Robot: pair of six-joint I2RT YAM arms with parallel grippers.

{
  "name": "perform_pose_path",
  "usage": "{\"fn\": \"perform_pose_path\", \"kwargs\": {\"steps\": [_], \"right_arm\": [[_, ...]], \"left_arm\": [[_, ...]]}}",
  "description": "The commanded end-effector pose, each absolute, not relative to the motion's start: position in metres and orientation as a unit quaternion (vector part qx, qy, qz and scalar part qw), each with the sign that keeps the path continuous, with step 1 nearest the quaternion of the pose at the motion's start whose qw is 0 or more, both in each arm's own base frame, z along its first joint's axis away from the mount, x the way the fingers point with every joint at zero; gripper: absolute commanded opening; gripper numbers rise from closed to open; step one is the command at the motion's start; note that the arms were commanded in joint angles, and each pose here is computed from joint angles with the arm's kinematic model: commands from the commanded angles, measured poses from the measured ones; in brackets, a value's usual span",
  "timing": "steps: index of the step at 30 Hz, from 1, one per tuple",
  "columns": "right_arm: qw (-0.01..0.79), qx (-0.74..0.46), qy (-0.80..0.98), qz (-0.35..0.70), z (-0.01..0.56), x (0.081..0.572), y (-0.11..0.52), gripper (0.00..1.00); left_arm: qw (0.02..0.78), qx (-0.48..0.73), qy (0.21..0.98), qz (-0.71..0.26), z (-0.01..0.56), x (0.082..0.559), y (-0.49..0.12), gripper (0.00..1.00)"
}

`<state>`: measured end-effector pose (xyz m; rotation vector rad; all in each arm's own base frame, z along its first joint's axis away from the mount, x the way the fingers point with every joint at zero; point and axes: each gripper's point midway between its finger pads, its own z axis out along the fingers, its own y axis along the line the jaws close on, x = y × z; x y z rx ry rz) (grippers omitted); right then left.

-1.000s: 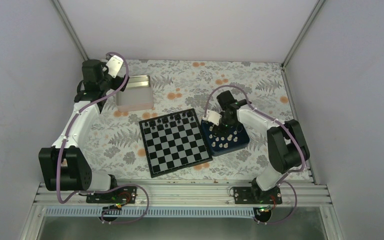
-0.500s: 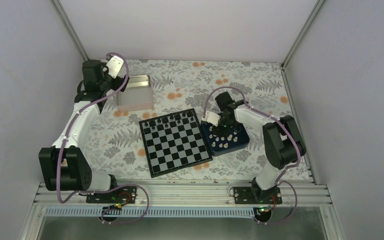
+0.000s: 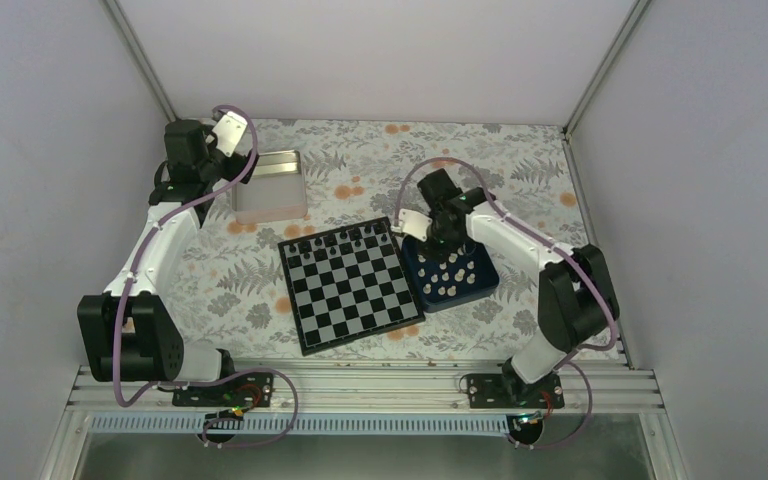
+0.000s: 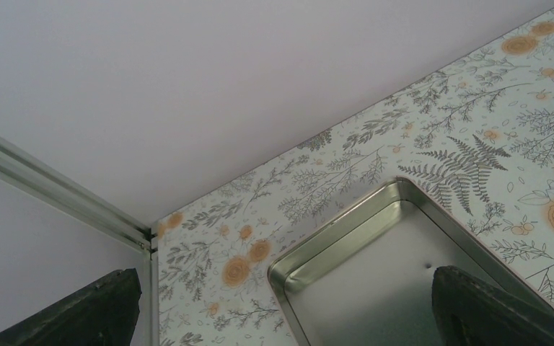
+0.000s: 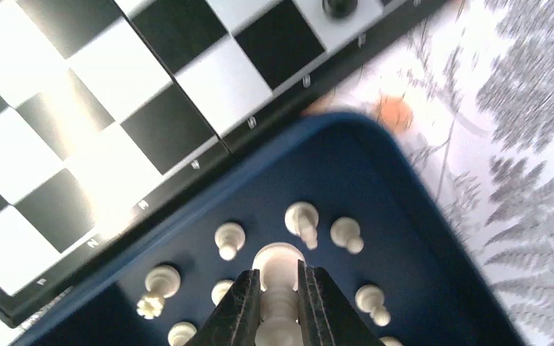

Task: Set up the chess pieces on the board
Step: Pick up the chess piece from the storage box, then place the chess piece on the chessboard.

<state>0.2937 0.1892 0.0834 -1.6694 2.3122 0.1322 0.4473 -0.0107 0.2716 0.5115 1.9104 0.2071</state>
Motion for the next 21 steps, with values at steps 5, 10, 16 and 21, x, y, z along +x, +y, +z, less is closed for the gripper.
{"fn": "perform_pose_path", "kwargs": {"steps": [5, 10, 16, 21], "right_arm": [[0.168, -0.640, 0.749, 0.045, 0.127, 0.273, 0.258, 0.09], [0.166, -0.692, 0.697, 0.082, 0.135, 0.246, 0.322, 0.10], [0.150, -0.749, 0.638, 0.100, 0.126, 0.208, 0.382, 0.09], [0.130, -0.781, 0.602, 0.102, 0.107, 0.179, 0.413, 0.09]], "left_arm": [[0.562, 0.218, 0.792, 0.100, 0.284, 0.447, -0.010, 1.00], [0.563, 0.218, 0.790, 0.107, 0.287, 0.446, -0.006, 1.00], [0.564, 0.215, 0.790, 0.106, 0.291, 0.447, -0.002, 1.00], [0.563, 0.212, 0.791, 0.108, 0.290, 0.447, 0.000, 1.00]]}}
